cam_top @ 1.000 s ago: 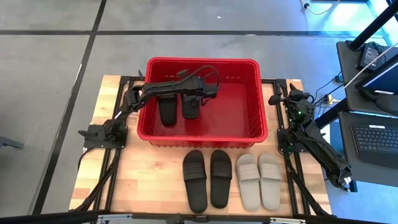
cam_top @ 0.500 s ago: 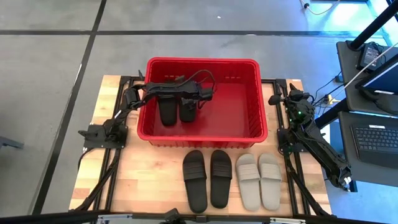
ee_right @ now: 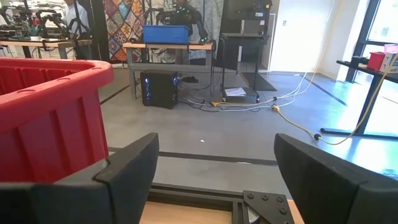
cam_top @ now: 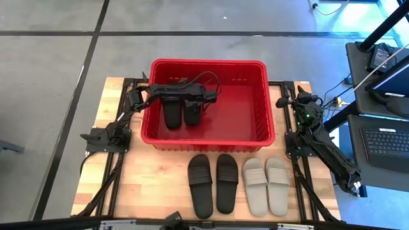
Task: Pick and place slides into bin
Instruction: Put the black slide into the red bin
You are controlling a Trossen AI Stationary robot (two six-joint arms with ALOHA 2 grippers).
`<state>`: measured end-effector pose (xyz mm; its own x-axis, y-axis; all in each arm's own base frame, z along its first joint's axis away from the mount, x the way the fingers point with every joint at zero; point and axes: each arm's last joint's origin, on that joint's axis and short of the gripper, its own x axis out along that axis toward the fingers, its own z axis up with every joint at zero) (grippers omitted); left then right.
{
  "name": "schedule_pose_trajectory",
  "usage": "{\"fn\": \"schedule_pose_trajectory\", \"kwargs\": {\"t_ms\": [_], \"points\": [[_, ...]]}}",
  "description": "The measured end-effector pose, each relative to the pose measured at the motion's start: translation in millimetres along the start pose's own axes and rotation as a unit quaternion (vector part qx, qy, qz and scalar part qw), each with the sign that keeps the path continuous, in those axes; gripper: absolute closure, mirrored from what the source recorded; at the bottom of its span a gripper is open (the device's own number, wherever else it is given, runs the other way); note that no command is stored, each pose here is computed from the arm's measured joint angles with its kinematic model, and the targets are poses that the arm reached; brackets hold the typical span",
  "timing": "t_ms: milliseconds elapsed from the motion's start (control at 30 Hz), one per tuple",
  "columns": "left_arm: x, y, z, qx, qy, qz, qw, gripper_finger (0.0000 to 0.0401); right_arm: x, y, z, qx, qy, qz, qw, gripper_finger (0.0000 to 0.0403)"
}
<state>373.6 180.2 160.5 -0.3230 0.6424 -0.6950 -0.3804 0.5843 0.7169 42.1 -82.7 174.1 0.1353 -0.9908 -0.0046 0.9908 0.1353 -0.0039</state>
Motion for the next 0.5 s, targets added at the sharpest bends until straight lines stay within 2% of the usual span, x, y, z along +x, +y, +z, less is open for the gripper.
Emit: {"fn": "schedule_pose_trajectory", "kwargs": {"t_ms": [300, 500], "points": [[2.2, 0.8, 0.1, -0.001, 0.003, -0.002, 1.0, 0.0375, 0.0, 0.0, 0.0, 0.0, 0.0, 0.0, 1.0, 0.0083], [-2.9, -6.0, -0.8, 0.009, -0.003, 0.002, 1.0, 0.0365, 0.0, 0.0, 0.0, 0.0, 0.0, 0.0, 1.0, 0.0083]]}}
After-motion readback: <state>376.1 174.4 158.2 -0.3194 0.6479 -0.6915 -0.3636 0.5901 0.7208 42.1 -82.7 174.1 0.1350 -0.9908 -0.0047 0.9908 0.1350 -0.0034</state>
